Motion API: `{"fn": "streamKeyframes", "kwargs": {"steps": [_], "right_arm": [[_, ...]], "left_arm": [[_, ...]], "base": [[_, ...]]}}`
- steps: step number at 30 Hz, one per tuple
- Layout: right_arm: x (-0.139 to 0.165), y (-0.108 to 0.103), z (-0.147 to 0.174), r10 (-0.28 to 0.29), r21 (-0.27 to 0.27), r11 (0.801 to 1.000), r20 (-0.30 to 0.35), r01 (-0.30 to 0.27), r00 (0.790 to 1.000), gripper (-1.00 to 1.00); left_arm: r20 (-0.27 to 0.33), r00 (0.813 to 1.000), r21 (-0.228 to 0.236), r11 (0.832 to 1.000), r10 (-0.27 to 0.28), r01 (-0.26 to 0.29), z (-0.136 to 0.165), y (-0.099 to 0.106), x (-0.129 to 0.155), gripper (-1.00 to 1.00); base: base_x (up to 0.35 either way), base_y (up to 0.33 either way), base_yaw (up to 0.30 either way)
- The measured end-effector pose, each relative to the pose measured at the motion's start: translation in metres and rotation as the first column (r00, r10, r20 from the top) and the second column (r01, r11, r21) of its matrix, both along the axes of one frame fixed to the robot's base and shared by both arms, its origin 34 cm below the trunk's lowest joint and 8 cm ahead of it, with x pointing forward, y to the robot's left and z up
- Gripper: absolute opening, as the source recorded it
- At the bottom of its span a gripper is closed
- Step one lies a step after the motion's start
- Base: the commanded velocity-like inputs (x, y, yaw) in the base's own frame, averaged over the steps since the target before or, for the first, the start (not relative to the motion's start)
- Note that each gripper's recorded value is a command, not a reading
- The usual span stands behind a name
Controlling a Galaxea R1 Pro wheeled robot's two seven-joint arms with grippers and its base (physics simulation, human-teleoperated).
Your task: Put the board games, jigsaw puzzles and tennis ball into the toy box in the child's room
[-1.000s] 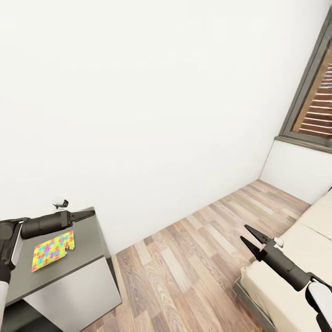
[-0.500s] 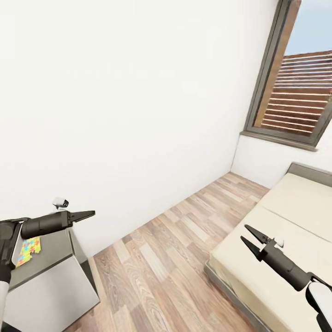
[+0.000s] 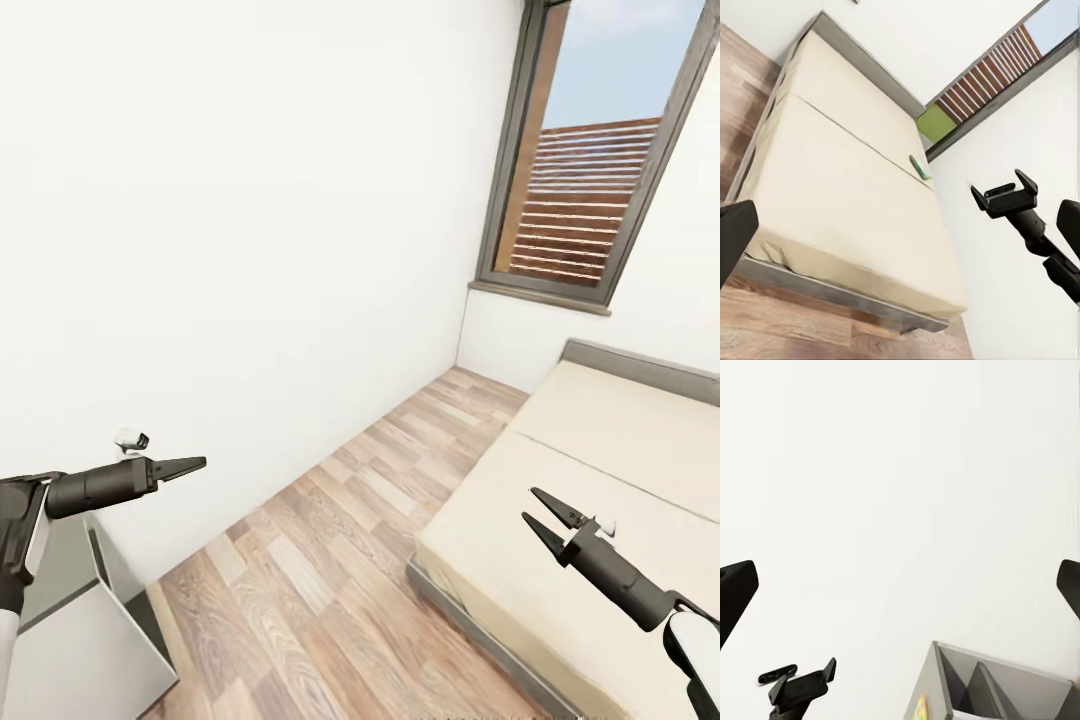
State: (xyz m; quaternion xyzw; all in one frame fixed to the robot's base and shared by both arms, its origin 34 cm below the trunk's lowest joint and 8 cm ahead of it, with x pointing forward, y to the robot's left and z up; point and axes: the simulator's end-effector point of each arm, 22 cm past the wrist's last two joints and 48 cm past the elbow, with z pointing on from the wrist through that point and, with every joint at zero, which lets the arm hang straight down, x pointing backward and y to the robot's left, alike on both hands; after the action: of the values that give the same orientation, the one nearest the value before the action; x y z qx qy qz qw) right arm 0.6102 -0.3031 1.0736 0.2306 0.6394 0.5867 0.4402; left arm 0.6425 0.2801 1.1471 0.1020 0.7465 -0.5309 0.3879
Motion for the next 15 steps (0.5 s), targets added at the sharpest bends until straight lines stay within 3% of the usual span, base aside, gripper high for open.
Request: {"fn": "streamKeyframes", "kwargs": {"steps": [15], "right_arm": [[-0.0007,0.0001,0.0024,0.000,0.000,1.000,0.004,0.000,1.000,1.00]], "left_arm": [[0.006,1.000,0.001,1.000,0.000,0.000,0.0030,0.0000,-0.0009,1.00]], "base": [[0.000,0.000,-0.279]]}}
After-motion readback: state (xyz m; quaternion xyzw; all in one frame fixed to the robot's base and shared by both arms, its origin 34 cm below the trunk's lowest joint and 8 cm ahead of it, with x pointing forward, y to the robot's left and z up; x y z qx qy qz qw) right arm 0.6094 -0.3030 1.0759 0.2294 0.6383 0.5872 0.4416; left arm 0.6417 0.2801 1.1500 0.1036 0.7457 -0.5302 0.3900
